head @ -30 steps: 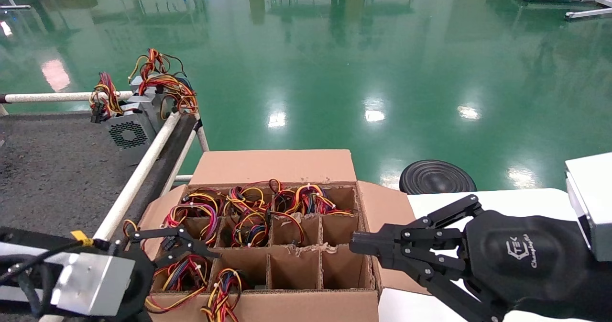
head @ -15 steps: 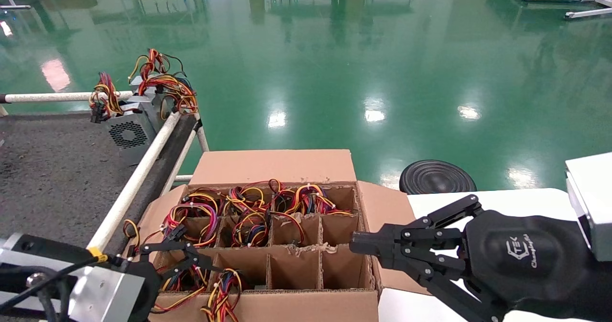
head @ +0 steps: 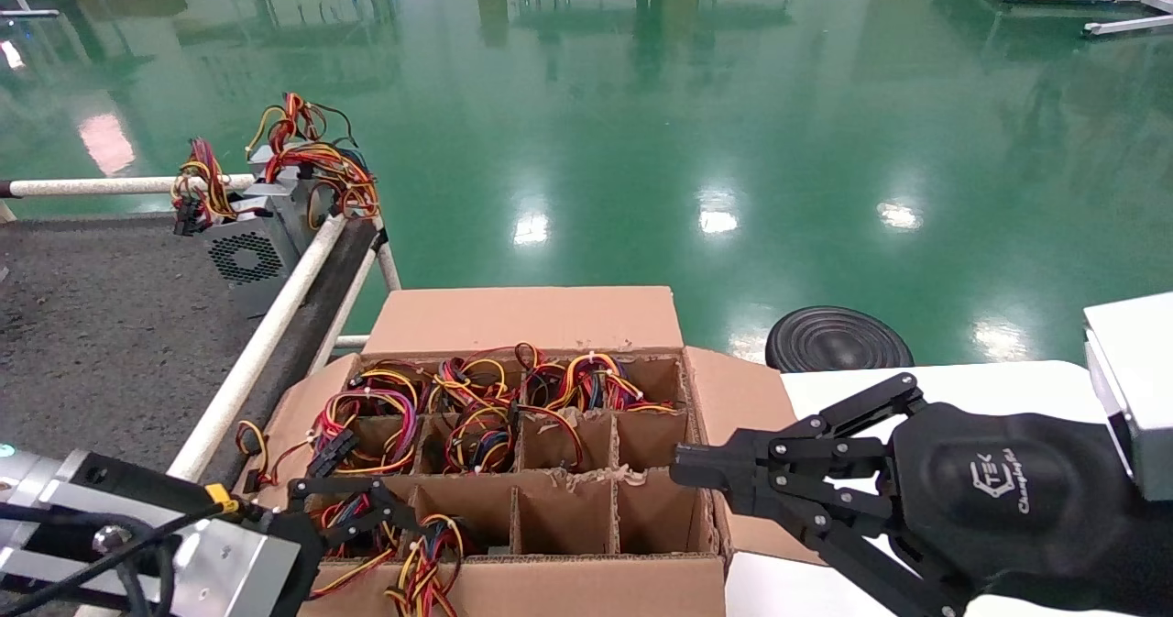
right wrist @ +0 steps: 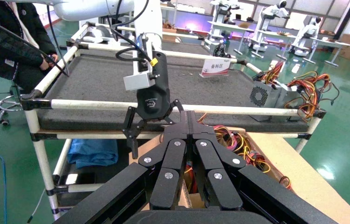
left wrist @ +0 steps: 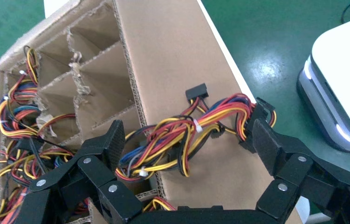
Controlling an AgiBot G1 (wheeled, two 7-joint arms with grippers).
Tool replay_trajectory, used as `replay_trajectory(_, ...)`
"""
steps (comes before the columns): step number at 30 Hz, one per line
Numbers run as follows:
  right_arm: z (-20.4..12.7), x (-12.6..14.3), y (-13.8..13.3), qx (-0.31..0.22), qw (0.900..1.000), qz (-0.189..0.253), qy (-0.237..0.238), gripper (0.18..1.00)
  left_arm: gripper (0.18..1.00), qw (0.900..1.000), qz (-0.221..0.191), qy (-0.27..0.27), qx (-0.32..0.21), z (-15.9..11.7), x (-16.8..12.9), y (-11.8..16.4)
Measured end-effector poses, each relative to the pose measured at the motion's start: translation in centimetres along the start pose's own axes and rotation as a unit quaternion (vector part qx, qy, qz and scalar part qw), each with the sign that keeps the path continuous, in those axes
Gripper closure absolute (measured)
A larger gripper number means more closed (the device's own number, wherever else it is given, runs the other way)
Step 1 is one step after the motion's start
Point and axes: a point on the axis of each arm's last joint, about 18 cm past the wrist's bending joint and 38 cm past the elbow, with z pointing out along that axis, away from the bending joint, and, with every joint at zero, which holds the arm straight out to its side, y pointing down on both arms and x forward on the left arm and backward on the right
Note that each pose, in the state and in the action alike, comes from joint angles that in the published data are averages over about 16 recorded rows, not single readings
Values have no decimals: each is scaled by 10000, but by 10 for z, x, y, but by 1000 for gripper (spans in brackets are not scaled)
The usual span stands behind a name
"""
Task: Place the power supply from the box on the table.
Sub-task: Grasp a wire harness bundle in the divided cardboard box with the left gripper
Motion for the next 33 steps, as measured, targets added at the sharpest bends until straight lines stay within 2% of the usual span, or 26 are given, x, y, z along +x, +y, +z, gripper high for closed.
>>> replay_trajectory(33,0,0,0,0,10000,0,0,985,185,9998,81,62,-198,9,-11,20)
